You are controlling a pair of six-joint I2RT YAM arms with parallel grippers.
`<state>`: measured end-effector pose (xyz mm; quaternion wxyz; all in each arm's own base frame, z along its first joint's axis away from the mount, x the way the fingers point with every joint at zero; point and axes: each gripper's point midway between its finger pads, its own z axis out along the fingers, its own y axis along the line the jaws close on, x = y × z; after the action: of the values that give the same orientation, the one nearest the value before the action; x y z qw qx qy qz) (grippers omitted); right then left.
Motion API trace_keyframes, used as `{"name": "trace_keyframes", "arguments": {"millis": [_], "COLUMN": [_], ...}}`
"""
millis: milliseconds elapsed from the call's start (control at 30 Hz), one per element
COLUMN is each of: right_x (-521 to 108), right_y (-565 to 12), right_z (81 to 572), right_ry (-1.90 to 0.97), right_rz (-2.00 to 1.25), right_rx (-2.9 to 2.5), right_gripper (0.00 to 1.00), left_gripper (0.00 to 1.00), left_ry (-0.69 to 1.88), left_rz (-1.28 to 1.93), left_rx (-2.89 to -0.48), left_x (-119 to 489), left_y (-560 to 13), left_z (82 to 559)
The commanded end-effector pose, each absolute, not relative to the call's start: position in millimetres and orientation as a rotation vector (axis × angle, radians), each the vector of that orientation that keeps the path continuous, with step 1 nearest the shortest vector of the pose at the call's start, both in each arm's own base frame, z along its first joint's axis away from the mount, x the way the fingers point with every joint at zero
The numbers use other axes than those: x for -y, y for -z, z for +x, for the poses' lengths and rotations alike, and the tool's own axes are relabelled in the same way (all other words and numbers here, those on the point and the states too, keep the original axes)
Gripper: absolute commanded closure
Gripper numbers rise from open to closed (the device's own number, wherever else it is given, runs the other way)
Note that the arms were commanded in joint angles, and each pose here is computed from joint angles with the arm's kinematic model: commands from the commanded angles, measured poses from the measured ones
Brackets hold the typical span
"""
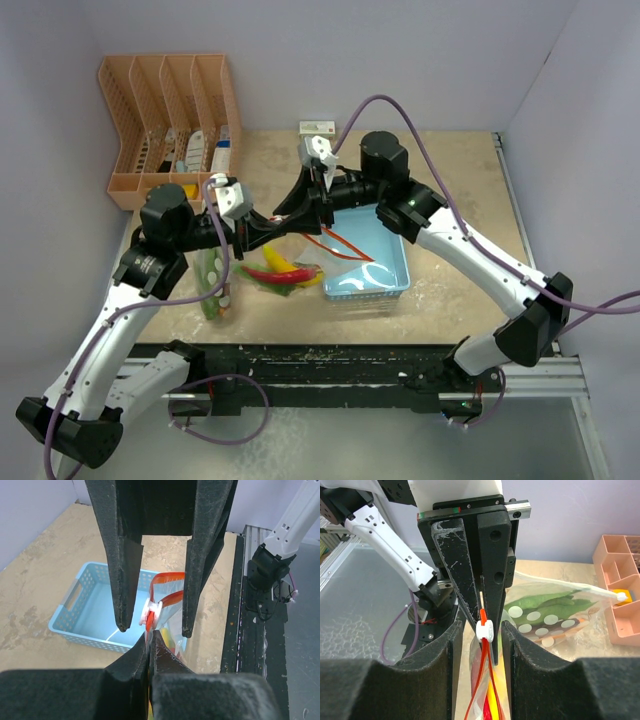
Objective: Place the food in the zip-top bag and seal the zipper
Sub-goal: Zip the zipper food storage bag at the center of the board.
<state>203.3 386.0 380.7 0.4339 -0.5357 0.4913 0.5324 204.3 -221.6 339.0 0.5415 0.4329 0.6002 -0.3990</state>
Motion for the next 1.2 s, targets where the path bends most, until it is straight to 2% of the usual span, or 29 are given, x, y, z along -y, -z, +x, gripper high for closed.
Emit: {"name": "trace_keyframes", "arguments": {"millis": [0, 100, 300, 433, 867, 1167], "right_x": [-386.5, -386.0, -387.9, -387.8, -374.8, -367.0], "right_y": [-401.1, -402.0, -399.3, -393.9, -365.4, -332.8], "right_z": [203.6, 202.1, 206.8, 219.2, 248.2, 234.8], "right_ry": [-1.289, -1.293, -1.291, -1.237, -1.127, -1.209], "right_rz": [-1.33, -1.333, -1.316, -1.267, -1.207, -1.327], "right_rx": [-1.144, -1.137, -1.174, -1.238, -1.382, -1.38], "right_gripper": [0.63, 0.68, 0.88, 0.94, 0.96, 0.95], "left_gripper": [1.0, 1.0, 1.0, 1.0, 1.0, 1.0], "left_ry": [0.938, 0.939, 0.928, 0.889, 0.7, 0.561], "left_rz": [1.031, 1.032, 1.023, 1.005, 0.913, 0.754], "left_rx": [-1.333, -1.335, -1.331, -1.324, -1.292, -1.271], "left_x": [222.5, 222.9, 221.6, 217.1, 191.2, 169.3], "left_y": [-369.6, -368.6, -369.5, -375.3, -402.7, -425.7], "left_z": [201.8, 202.2, 202.3, 202.0, 198.8, 214.8]}}
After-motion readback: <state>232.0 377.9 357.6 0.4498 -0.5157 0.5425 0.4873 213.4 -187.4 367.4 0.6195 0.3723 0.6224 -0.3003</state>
